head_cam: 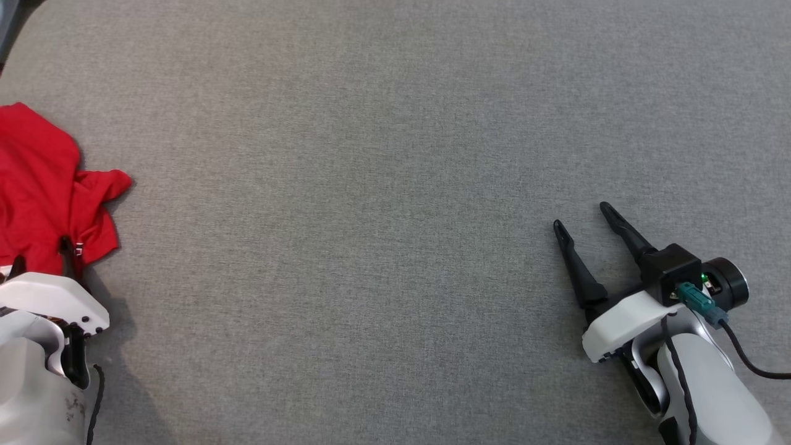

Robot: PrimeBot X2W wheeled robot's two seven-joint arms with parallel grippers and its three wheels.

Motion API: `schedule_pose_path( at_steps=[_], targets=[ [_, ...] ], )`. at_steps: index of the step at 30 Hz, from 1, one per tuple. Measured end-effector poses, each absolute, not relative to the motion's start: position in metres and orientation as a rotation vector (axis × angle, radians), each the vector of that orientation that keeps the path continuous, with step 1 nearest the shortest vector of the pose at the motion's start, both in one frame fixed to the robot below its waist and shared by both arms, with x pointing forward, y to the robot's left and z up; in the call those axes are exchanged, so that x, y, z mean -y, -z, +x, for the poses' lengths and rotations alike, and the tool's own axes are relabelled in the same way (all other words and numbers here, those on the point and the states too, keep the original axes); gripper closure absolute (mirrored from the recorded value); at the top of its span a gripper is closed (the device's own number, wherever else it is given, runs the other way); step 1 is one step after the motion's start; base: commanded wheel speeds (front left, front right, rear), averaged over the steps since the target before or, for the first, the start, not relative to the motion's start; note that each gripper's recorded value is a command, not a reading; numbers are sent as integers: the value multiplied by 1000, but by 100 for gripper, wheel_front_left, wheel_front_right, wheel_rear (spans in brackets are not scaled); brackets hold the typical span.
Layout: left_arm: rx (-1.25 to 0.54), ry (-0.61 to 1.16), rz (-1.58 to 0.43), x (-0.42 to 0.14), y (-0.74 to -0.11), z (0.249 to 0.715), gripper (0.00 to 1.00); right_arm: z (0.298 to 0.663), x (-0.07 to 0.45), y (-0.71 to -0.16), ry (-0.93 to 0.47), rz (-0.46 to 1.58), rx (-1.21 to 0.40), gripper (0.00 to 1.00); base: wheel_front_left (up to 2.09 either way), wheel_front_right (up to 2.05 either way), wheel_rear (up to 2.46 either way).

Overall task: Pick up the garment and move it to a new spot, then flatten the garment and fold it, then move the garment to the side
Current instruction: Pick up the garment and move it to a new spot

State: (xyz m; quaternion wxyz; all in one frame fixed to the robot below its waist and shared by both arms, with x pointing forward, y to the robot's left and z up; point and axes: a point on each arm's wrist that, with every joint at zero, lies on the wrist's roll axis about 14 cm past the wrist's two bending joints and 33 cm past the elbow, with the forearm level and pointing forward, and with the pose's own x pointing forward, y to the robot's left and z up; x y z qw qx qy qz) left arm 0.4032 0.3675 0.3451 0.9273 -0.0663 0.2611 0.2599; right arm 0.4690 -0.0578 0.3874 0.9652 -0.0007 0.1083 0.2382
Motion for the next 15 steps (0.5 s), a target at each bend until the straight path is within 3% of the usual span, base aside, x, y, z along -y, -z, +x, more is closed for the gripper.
schedule_pose_path(
  at_steps=[1, 2, 3, 4, 15],
  targets=[
    [-549, -534, -130, -368, -342, 404, 0, 469, 61, -386, -475, -2, -222, 0, 0, 0, 0],
    [-556, -534, -129, -367, -341, 405, 13, 470, 63, -385, -470, -3, -224, 0, 0, 0, 0],
    [-557, -531, -127, -367, -341, 407, 71, 470, 64, -385, -467, -3, -225, 0, 0, 0, 0],
    [-547, -527, -118, -367, -343, 409, 100, 470, 65, -385, -464, -2, -224, 0, 0, 0, 0],
    [-359, -355, -4, -346, -402, 455, 100, 464, 68, -397, -427, 30, -217, 0, 0, 0, 0]
  ],
)
